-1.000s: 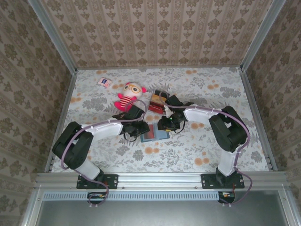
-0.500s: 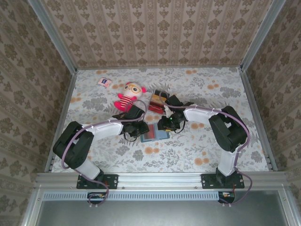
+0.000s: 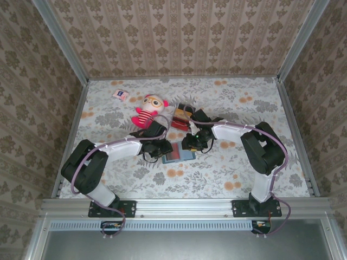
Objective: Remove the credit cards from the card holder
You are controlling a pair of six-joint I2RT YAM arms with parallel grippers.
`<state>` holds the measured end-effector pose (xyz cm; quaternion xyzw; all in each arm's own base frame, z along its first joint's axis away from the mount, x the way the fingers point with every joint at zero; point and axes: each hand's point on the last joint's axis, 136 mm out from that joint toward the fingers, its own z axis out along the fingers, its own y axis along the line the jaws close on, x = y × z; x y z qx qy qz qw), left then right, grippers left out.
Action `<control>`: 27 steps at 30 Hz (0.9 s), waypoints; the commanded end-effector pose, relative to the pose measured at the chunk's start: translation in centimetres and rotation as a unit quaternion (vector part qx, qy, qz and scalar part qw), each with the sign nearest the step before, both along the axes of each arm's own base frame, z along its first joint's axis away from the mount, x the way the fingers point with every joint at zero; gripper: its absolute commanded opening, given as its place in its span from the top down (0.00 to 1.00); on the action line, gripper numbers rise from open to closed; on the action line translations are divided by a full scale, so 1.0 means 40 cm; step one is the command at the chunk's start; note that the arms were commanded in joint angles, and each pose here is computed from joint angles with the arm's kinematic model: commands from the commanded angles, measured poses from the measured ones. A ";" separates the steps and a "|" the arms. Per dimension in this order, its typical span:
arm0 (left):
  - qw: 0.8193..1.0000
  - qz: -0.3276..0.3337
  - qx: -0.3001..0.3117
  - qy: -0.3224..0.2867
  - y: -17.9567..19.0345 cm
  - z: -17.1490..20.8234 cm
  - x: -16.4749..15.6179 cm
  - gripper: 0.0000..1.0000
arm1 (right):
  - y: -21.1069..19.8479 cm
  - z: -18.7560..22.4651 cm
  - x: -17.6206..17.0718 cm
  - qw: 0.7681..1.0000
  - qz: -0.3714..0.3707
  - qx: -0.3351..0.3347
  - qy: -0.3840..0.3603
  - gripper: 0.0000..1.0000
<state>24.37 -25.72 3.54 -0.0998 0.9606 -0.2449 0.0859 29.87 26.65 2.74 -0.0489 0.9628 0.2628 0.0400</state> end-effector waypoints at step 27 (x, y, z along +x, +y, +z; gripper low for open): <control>0.988 -0.030 -0.149 -0.040 -0.090 0.087 0.022 0.61 | -0.021 0.052 0.013 0.998 -0.041 0.017 -0.048 0.60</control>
